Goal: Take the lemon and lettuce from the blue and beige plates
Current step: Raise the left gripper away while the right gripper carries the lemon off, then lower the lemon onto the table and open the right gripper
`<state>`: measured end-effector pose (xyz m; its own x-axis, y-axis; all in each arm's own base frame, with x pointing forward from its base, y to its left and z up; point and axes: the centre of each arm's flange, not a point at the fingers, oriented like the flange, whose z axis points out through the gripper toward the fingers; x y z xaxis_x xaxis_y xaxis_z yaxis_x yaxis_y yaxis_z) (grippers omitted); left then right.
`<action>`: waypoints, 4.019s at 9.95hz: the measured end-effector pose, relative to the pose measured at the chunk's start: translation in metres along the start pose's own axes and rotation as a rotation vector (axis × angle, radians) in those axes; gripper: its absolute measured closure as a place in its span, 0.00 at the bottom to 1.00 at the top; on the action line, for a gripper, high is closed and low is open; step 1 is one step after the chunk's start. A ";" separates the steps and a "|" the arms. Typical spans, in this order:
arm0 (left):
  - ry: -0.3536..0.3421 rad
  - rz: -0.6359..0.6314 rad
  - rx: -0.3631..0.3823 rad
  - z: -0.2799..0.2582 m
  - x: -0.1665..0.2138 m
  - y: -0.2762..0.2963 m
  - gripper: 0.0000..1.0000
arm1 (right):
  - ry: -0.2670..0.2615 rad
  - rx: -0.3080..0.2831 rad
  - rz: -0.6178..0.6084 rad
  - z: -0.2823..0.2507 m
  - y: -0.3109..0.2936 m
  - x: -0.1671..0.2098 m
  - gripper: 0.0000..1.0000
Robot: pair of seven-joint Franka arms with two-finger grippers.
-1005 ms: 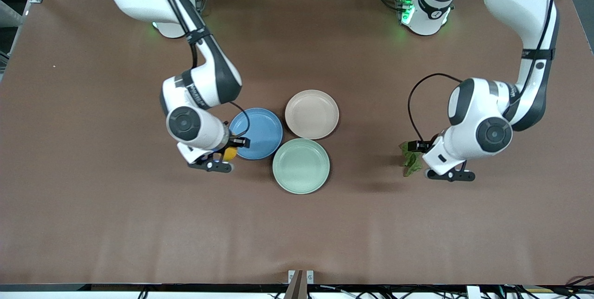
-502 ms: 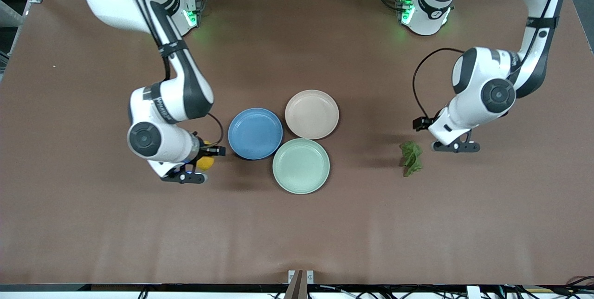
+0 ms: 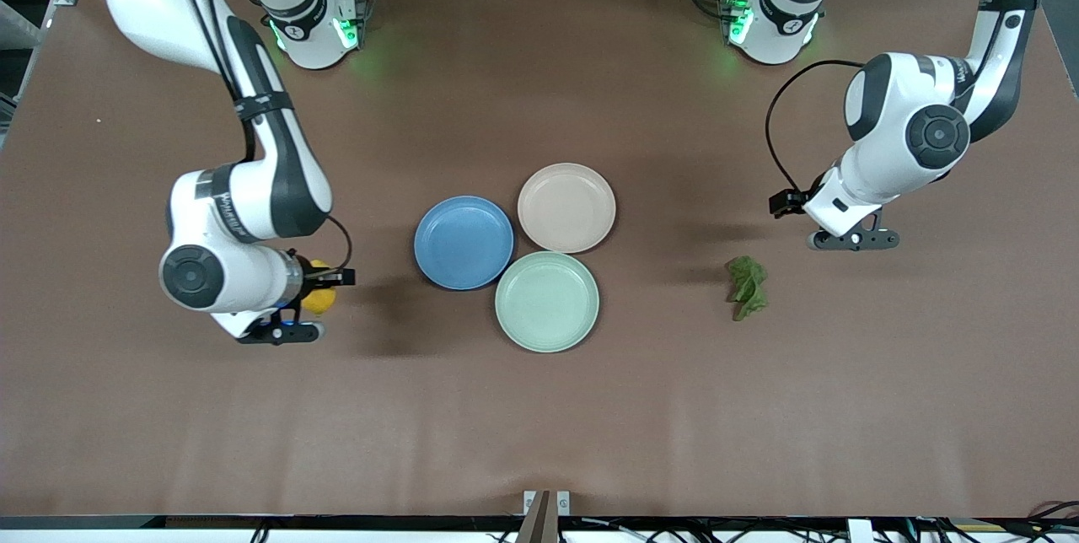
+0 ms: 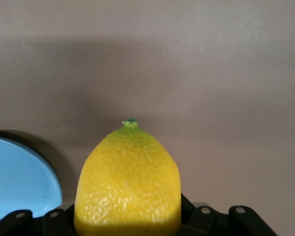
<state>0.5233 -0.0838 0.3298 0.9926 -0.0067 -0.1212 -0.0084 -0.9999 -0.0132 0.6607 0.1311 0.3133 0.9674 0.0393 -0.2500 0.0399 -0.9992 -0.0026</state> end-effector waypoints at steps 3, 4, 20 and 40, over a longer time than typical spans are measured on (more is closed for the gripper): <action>0.006 -0.002 -0.001 -0.003 -0.001 -0.001 0.00 | -0.015 0.008 -0.045 -0.011 0.043 -0.001 0.44; 0.010 -0.003 -0.002 -0.006 -0.002 -0.002 0.00 | -0.014 0.008 -0.059 -0.016 0.057 -0.002 0.44; 0.221 0.020 -0.028 -0.169 0.020 -0.001 0.00 | 0.148 -0.023 -0.150 0.127 0.141 -0.072 0.44; 0.299 0.056 -0.036 -0.295 0.017 0.005 0.00 | 0.152 0.054 -0.098 0.085 0.138 -0.031 0.00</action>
<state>0.5762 -0.0930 0.6206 0.9823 -0.0609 0.1769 -0.0655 -0.9976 0.0206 0.6151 -0.0086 0.2381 0.9865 0.1326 -0.0964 0.1258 -0.9894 -0.0730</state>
